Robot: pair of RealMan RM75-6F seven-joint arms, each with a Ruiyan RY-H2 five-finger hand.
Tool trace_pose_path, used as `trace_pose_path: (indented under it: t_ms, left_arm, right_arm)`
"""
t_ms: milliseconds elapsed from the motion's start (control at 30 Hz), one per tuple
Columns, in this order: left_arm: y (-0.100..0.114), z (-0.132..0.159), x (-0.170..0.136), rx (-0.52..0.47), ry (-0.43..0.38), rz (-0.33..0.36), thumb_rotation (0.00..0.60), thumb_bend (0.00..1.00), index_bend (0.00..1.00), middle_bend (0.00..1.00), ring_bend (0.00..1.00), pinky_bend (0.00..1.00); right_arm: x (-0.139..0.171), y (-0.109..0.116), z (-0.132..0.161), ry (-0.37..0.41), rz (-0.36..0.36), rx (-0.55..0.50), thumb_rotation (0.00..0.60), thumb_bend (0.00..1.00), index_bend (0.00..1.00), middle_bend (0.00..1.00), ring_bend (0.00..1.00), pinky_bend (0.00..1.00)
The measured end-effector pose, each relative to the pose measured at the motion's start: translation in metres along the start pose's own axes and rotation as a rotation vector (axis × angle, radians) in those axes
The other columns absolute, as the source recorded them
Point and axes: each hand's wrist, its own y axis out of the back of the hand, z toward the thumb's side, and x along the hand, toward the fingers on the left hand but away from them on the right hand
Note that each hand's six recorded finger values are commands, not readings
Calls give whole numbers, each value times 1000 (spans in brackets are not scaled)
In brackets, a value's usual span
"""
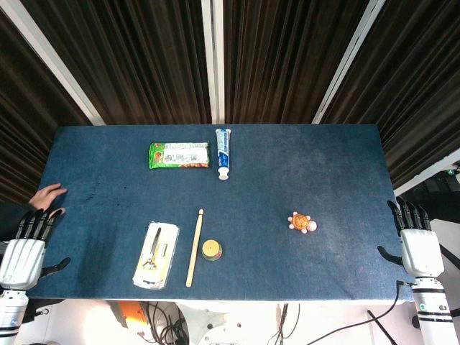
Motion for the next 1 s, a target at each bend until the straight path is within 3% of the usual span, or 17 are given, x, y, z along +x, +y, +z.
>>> trace_pose_path:
  t_ms: [600, 1000]
  left_arm:
    - [1, -3, -2, -1, 12, 1, 600, 60, 59, 0, 0, 0]
    - [-3, -1, 3, -9, -2, -12, 600, 60, 59, 0, 0, 0]
  right_arm:
    - [-13, -11, 11, 38, 57, 28, 600, 71, 0, 37, 0, 0]
    - [-55, -37, 79, 217, 134, 168, 600, 91, 15, 134, 0, 0]
